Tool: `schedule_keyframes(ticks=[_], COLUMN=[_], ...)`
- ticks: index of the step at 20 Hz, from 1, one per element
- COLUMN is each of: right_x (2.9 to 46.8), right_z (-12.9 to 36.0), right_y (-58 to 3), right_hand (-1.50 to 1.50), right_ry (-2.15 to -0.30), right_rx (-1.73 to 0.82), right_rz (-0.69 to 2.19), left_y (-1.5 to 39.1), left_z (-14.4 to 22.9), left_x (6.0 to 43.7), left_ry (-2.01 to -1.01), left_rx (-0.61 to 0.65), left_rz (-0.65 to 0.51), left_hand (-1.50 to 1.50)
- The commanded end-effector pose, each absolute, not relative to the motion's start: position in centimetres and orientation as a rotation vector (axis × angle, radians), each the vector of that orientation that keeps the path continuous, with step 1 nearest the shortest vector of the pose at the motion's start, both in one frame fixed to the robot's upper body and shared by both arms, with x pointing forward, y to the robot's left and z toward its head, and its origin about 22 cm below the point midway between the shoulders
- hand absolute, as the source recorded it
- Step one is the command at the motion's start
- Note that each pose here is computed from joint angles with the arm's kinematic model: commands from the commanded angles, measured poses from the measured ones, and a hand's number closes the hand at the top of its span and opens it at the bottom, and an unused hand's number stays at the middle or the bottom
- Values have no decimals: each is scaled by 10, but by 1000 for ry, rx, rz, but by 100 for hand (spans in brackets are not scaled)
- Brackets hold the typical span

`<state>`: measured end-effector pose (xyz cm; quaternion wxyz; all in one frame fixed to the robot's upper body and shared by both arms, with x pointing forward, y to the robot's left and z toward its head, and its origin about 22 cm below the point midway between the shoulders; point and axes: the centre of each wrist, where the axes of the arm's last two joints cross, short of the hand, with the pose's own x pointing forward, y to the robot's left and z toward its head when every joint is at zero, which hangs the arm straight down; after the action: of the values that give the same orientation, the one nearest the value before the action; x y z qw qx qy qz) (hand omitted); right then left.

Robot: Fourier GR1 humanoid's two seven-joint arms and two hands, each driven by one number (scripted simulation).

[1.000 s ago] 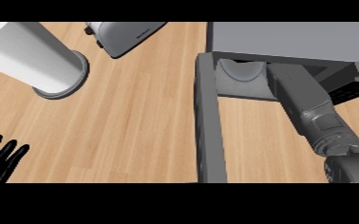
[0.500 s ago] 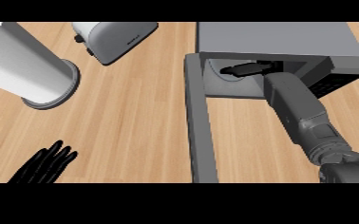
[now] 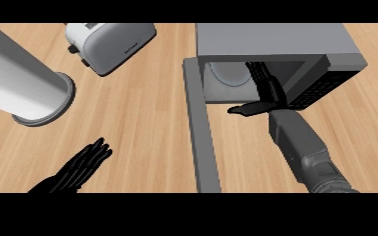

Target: Pick up the milk, place it into the microwave and close the microwave

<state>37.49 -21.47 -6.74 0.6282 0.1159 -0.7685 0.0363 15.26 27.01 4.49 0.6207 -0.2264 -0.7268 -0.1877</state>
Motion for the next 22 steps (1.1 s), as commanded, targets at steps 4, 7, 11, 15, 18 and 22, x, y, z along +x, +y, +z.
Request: schedule_keyframes(ticks=[4,7,11,15,18,22], right_x=[314,293,257,222,207,172], right_z=[-123,-136,-151,-148,-136,-129], right_y=[-241,-250,-274,-333,-360,-368], right_hand=[-150,-150,-150,-150,-150,-150], right_ry=[-1691,-1685,-1716,-1720,-1725,-1768], right_rx=[201,183,133,82,70,102], right_rz=[92,127,79,35,26,17], left_y=[248,233,222,213,191,170], left_z=[41,34,17,7,5,1], left_x=[185,192,202,210,227,243], left_ry=[-1662,-1670,-1627,-1599,-1612,-1614], left_rx=[-499,-468,-455,-457,-448,-465], left_rz=[-469,-504,-573,-690,-738,-738], left_hand=[150,150,150,150,150,150])
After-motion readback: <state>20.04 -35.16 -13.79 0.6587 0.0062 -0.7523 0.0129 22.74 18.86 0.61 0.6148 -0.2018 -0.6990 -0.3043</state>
